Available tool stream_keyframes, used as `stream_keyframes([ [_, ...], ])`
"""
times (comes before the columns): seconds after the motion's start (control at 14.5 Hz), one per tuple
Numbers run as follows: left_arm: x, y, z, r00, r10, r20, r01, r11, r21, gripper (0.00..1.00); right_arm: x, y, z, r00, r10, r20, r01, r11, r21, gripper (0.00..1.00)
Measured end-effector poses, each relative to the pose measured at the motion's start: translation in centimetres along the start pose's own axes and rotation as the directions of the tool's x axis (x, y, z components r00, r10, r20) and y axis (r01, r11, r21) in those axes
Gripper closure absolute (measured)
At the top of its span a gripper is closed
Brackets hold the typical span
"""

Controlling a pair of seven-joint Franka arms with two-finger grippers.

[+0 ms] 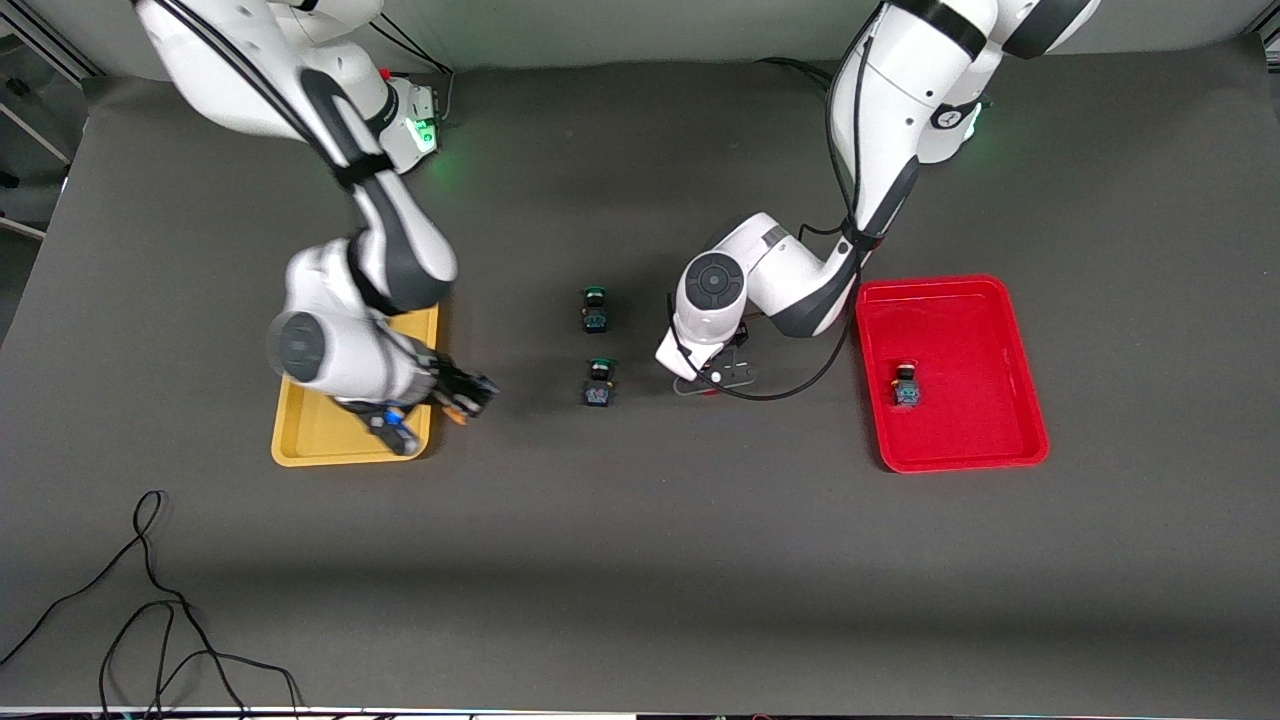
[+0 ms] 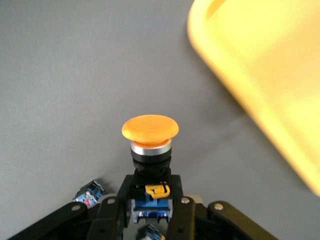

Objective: Place red and yellow buttons in trays
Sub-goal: 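Place the yellow button in the yellow tray while the left gripper carries red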

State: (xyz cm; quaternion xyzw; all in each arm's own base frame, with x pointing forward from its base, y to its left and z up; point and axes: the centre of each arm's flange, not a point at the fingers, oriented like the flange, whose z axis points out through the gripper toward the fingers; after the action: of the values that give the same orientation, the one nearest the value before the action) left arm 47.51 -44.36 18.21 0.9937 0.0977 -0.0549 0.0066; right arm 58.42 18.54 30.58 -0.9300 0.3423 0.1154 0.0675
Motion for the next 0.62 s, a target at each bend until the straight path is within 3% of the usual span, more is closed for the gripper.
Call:
stream_keyframes([
  [0.14, 0.8, 0.1, -0.7, 1.000, -0.014, -0.012, 0.014, 1.000, -0.010, 0.66, 2.4, 3.2, -2.6, 0.999, -0.038, -0.002, 0.038, 0.999, 0.000, 0.67],
  [0.34, 2.0, -0.5, -1.9, 0.999, -0.035, -0.018, 0.035, 0.999, -0.008, 0.67, 5.8, 8.2, -1.2, 0.995, -0.099, 0.000, 0.099, 0.995, -0.022, 0.67],
  [0.48, 3.4, -1.6, -4.0, 0.998, -0.063, -0.007, 0.063, 0.998, 0.007, 0.67, 6.7, 10.5, 1.6, 0.990, -0.141, -0.028, 0.140, 0.990, -0.028, 0.67],
  [0.62, 5.4, -4.0, -7.7, 0.997, -0.075, 0.030, 0.075, 0.997, 0.008, 0.67, 7.0, 12.3, 4.2, 0.982, -0.186, -0.039, 0.185, 0.982, -0.043, 0.67],
])
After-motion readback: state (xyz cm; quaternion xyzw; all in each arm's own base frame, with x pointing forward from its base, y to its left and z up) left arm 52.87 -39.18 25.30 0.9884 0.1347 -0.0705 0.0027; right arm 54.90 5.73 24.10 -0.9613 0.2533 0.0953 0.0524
